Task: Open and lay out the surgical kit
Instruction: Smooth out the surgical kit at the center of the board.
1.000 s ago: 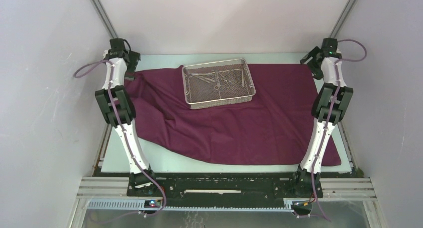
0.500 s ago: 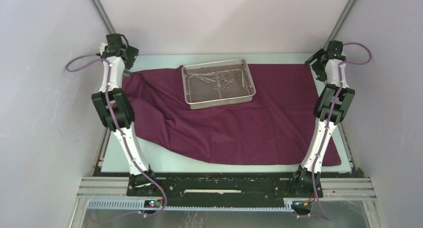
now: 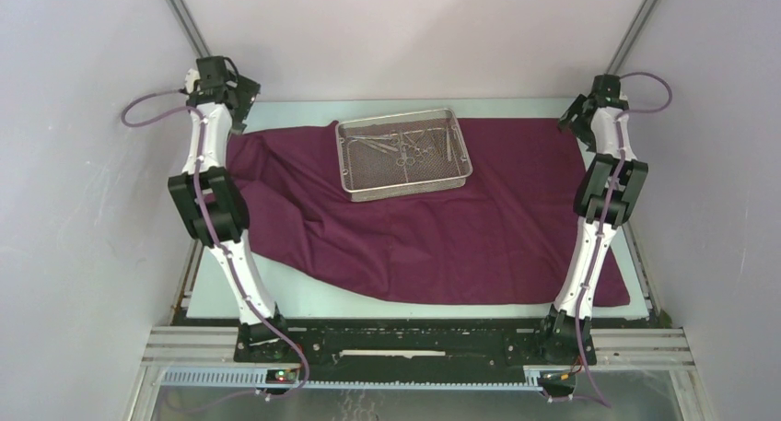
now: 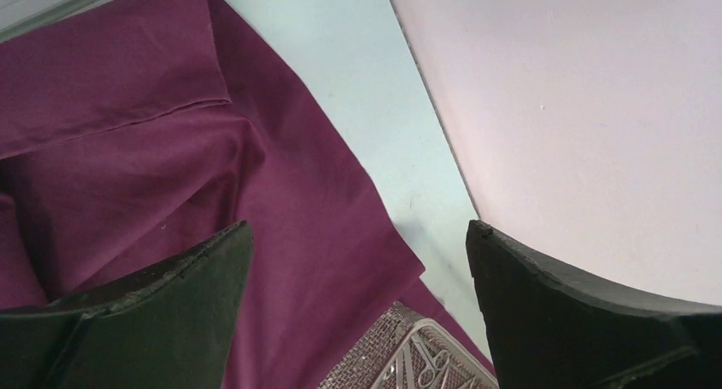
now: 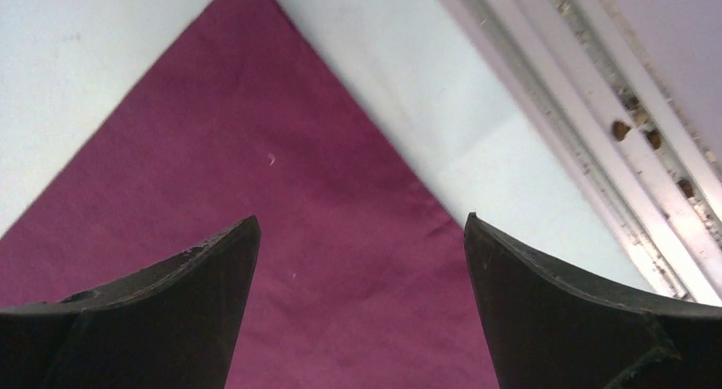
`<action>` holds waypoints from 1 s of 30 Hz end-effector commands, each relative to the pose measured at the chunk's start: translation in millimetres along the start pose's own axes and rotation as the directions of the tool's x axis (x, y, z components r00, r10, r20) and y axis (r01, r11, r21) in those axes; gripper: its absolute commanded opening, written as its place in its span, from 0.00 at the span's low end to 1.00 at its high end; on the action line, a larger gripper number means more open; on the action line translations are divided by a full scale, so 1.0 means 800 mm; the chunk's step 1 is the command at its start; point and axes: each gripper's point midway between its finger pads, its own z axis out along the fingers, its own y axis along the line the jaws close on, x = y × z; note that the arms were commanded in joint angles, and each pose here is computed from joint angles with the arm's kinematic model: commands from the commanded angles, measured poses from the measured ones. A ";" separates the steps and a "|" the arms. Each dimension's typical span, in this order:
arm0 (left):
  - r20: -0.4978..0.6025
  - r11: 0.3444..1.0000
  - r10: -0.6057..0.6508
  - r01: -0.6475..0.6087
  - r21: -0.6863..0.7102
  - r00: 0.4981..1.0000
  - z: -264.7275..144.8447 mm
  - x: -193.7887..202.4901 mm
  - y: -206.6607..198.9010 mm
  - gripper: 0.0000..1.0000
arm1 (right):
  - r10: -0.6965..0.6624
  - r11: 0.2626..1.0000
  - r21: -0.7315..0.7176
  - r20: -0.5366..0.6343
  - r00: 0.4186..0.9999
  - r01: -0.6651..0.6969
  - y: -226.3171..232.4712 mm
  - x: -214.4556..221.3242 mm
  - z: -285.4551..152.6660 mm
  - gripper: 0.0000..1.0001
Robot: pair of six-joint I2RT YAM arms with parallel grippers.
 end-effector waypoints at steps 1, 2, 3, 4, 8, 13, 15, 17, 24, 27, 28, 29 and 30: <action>0.021 0.994 0.040 -0.042 0.104 0.999 -0.044 -0.008 -0.036 1.00 | -0.057 0.997 -0.061 -0.046 0.997 0.054 0.025 0.013 -0.018 0.99; 0.018 0.993 0.044 -0.046 0.107 0.999 -0.047 -0.006 -0.037 1.00 | -0.067 0.995 -0.077 -0.055 0.996 0.063 0.035 0.020 -0.022 0.99; 0.017 0.993 0.051 -0.053 0.105 0.999 -0.050 -0.003 -0.036 1.00 | -0.086 0.992 -0.095 -0.048 0.995 0.081 0.047 0.023 -0.029 0.99; 0.016 0.994 0.055 -0.056 0.096 0.998 -0.052 0.000 -0.032 1.00 | -0.105 0.991 -0.091 -0.043 0.994 0.100 0.055 0.028 -0.033 0.99; -0.008 0.998 0.042 -0.042 0.037 0.999 -0.060 0.019 0.006 1.00 | -0.131 0.985 -0.118 -0.016 0.991 0.128 0.097 0.034 -0.068 0.99; -0.021 0.995 0.053 -0.054 -0.086 0.998 -0.081 0.045 0.073 1.00 | -0.124 0.974 -0.192 0.005 0.992 0.123 0.142 0.042 -0.114 0.99; -0.020 0.993 0.038 -0.040 -0.109 0.999 -0.094 0.053 0.092 1.00 | -0.126 0.970 -0.207 0.003 0.992 0.124 0.156 0.047 -0.130 0.99; -0.032 0.983 0.020 -0.025 -0.182 0.999 -0.104 0.063 0.123 1.00 | -0.129 0.965 -0.229 -0.001 0.992 0.126 0.170 0.053 -0.146 0.99; -0.028 0.935 -0.061 0.047 -0.351 0.998 -0.122 0.092 0.222 0.90 | -0.169 0.925 -0.346 -0.003 0.986 0.158 0.232 0.086 -0.206 0.99; -0.039 0.914 -0.029 0.011 -0.405 0.999 -0.121 0.097 0.259 0.88 | -0.190 0.899 -0.404 -0.012 0.982 0.169 0.254 0.100 -0.228 0.99; -0.044 0.905 -0.030 0.008 -0.425 0.999 -0.121 0.099 0.272 0.86 | -0.195 0.894 -0.413 -0.014 0.981 0.173 0.257 0.103 -0.233 0.99; -0.044 0.898 -0.035 0.012 -0.440 0.998 -0.119 0.098 0.285 0.85 | -0.200 0.890 -0.420 -0.016 0.980 0.175 0.260 0.106 -0.239 0.99; -0.047 0.888 -0.044 0.017 -0.459 0.998 -0.119 0.099 0.297 0.83 | -0.205 0.887 -0.427 -0.017 0.979 0.178 0.261 0.109 -0.243 0.99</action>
